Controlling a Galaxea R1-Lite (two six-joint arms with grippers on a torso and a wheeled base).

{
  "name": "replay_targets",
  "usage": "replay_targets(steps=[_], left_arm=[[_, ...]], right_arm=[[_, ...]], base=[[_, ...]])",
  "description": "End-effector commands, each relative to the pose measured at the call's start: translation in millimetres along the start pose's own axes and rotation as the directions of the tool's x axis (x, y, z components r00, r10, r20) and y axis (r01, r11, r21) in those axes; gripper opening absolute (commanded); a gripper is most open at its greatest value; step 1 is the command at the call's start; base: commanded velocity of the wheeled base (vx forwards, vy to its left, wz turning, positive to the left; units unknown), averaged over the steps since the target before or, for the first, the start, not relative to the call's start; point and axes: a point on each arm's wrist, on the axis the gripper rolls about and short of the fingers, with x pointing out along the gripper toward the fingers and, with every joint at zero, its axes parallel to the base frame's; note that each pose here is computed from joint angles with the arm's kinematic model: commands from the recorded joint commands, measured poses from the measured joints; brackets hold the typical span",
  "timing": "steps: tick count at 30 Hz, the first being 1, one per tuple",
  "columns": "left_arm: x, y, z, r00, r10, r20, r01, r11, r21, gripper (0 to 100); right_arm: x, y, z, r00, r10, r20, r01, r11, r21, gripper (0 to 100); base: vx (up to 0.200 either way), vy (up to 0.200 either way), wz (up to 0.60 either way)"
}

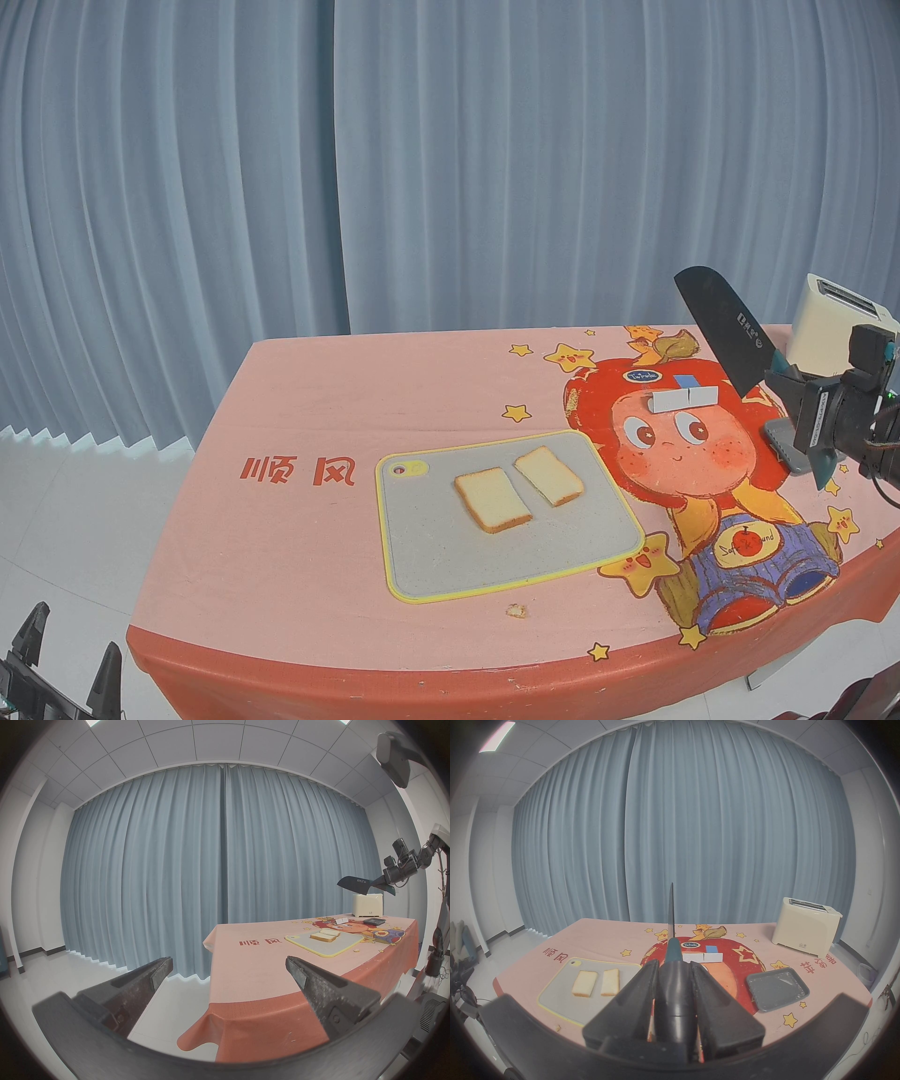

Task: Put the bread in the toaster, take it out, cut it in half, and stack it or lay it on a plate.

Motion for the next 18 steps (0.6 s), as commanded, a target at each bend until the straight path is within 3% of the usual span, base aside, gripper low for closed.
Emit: replay_targets(steps=[1, 18], left_arm=[[0.1, -0.1, -5.2, 1.0, 0.0, -0.002, 0.0, 1.0, 0.0, 100], [0.1, -0.1, -5.2, 1.0, 0.0, -0.002, 0.0, 1.0, 0.0, 100]], right_arm=[[2.1, -4.9, -0.8, 1.0, -0.026, -0.006, 0.026, 1.0, 0.004, 0], [7.8, -4.4, -7.1, 0.999, -0.03, -0.038, 0.029, 0.999, -0.012, 0]], base=[[0.0, 0.0, 0.0], [0.0, 0.0, 0.0]])
